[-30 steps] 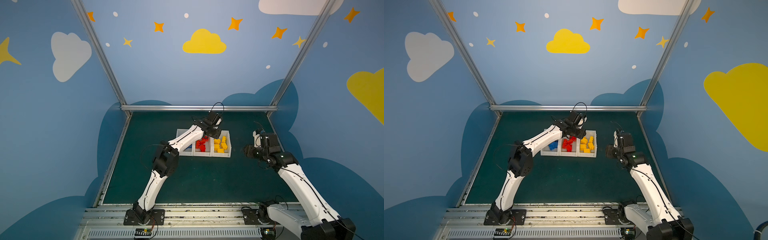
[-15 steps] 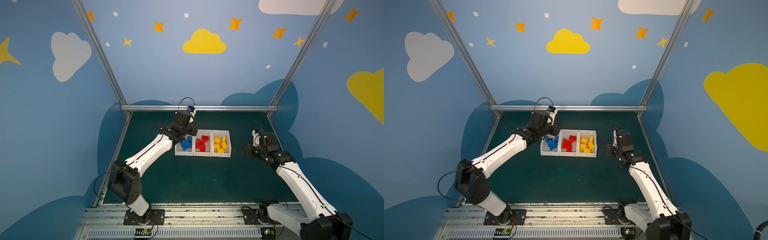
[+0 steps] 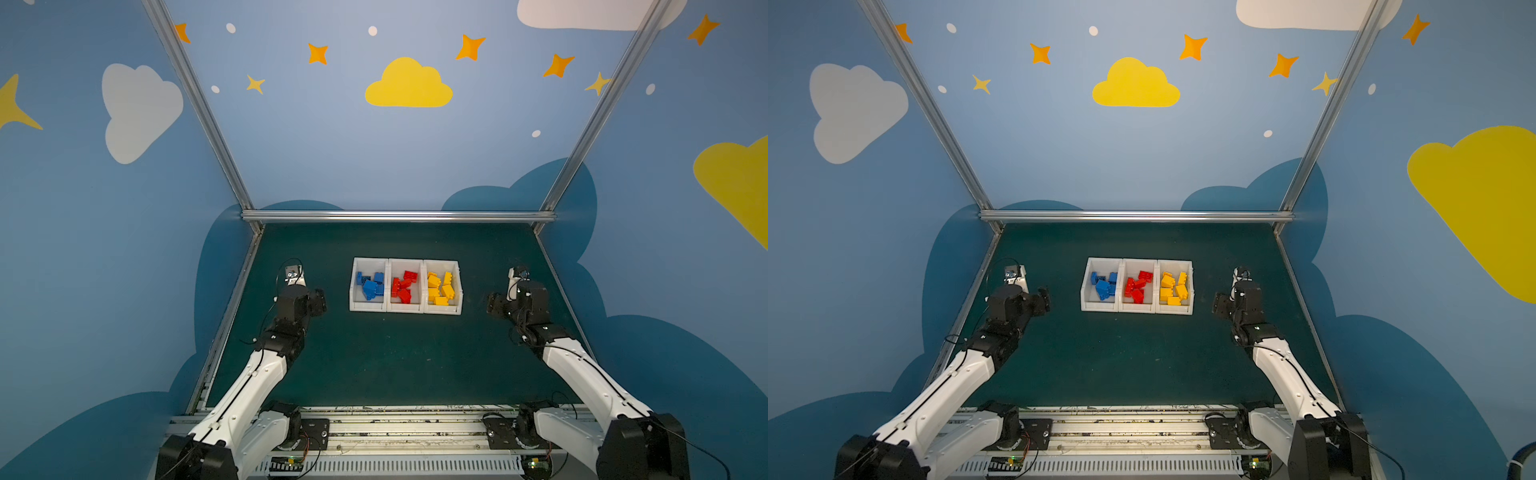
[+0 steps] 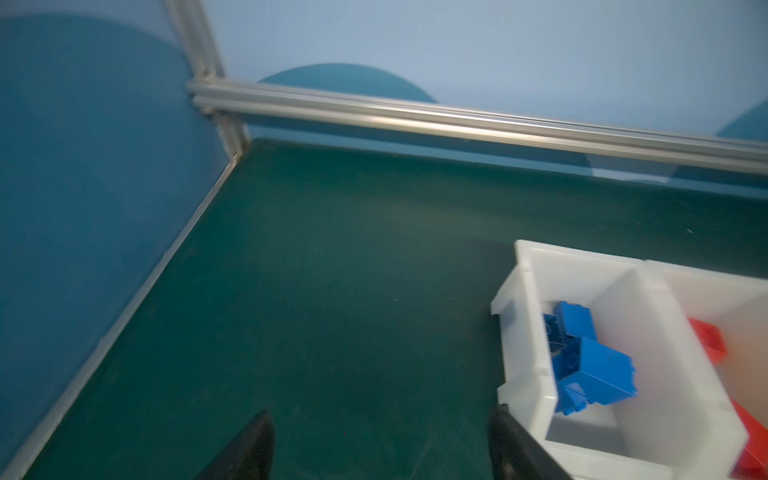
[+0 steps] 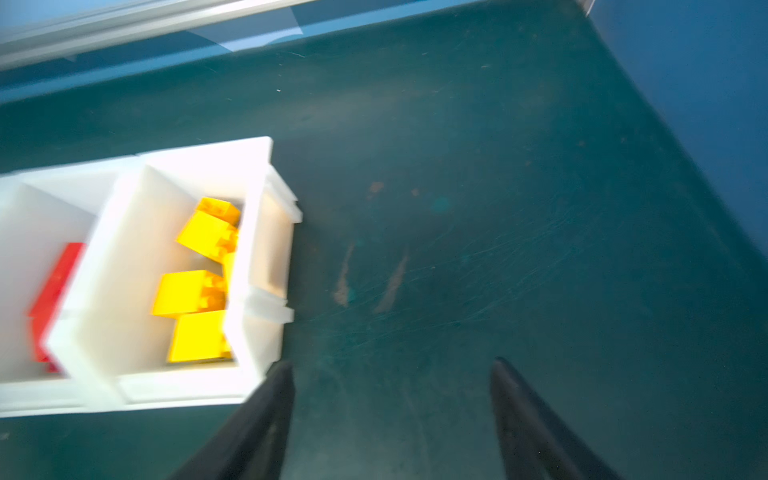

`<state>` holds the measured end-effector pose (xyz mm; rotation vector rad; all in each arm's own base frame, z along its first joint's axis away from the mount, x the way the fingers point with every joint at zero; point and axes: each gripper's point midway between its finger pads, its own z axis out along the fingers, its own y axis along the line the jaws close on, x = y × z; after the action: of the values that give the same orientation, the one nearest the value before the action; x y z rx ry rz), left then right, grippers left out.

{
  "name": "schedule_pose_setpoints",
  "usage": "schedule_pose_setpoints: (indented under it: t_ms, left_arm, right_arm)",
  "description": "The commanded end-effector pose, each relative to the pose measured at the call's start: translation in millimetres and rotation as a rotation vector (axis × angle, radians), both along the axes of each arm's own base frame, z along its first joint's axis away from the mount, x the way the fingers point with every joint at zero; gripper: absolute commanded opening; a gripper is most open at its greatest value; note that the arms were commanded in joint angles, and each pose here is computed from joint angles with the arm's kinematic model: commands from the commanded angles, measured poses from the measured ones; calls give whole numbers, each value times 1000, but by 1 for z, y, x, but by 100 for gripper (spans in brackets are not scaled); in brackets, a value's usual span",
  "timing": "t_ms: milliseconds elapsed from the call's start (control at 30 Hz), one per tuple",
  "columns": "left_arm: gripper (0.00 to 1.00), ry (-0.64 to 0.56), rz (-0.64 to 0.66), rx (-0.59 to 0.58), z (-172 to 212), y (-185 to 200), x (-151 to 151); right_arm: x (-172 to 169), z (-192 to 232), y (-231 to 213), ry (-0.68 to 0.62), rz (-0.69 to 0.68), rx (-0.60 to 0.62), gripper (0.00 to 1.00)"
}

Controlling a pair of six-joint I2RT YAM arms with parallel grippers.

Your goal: Sort the legos into containers by color

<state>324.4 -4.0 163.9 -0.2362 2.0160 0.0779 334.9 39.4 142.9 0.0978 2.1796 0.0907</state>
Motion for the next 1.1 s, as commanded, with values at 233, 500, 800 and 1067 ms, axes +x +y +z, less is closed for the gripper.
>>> schedule_pose_setpoints:
  t_ms: [233,500,800,1067]
  left_arm:
    - [100,-111,158,150,-27,45,-22]
    - [100,-41,69,209,-45,36,9]
    - [100,33,-31,116,-61,34,58]
    - [100,-83,-66,67,-77,24,61]
  right_arm:
    - [13,-11,-16,-69,-44,-103,88]
    - [23,-27,-18,-116,-40,-107,89]
    - [56,-52,-39,-246,-35,-89,99]
    - [57,-58,-34,-67,-10,-82,99]
